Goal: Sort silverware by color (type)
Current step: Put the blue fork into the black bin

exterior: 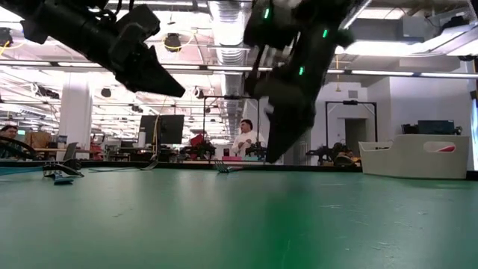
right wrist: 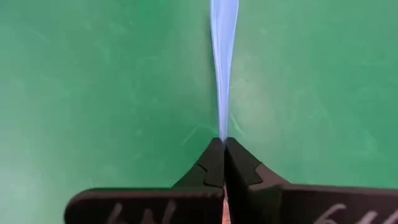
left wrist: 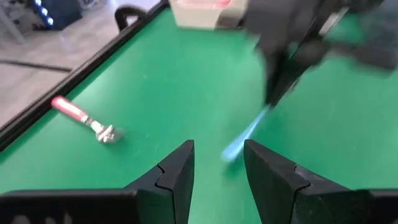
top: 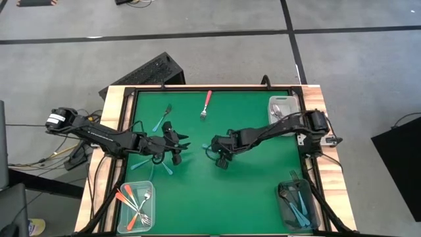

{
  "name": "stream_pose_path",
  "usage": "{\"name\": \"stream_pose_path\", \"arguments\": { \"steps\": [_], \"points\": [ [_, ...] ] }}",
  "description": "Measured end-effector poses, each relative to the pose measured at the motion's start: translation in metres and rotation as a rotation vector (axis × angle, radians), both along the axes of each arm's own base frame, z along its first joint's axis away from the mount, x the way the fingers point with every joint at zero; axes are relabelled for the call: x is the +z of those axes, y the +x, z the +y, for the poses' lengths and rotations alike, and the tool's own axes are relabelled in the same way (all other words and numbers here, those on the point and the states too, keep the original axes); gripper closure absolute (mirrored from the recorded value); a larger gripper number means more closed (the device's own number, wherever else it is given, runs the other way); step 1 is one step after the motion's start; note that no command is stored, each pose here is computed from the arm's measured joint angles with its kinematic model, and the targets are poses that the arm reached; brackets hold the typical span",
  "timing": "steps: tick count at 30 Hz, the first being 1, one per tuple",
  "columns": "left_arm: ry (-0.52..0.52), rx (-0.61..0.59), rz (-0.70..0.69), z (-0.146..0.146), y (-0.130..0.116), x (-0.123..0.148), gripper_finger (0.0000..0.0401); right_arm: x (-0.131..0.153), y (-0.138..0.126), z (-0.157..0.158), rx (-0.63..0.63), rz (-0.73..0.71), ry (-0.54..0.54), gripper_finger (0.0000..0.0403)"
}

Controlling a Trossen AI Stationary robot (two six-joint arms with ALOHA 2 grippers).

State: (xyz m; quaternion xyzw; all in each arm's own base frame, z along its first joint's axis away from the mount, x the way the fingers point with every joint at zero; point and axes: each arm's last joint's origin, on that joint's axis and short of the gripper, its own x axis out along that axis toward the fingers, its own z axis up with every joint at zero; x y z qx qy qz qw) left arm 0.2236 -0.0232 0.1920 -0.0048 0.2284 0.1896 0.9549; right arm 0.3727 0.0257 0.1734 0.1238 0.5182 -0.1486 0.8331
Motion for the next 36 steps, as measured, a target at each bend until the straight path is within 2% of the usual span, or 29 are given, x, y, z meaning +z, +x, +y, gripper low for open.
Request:
{"name": "stream_pose_path", "arguments": {
  "steps": [5,10,16,25,29,32,36],
  "points": [
    [-0.009,0.032,-0.017,0.001,-0.002,-0.004,0.0274,0.031,-0.031,0.031,-0.097,0.051,0.014,0.0391],
    [0.064,-0.001,-0.044,0.008,-0.001,-0.004,0.0274,0.060,-0.069,0.063,-0.174,0.103,0.060,0.0391],
    [0.129,-0.045,-0.101,0.021,0.004,0.005,0.0274,0.081,-0.115,0.095,-0.392,0.147,0.093,0.0391],
    [0.138,-0.138,-0.178,0.050,0.008,0.015,0.0274,0.091,-0.180,0.148,-0.668,0.189,0.167,0.0389],
    [0.127,-0.132,-0.190,0.063,0.007,0.016,0.0274,0.091,-0.202,0.167,-0.772,0.172,0.190,0.0388],
    [0.136,-0.096,-0.215,0.072,0.006,0.019,0.0274,0.087,-0.213,0.181,-0.792,0.180,0.208,0.0388],
    [0.145,-0.082,-0.258,0.079,0.005,0.023,0.0274,0.078,-0.219,0.196,-0.765,0.269,0.231,0.0388]
  ]
}}
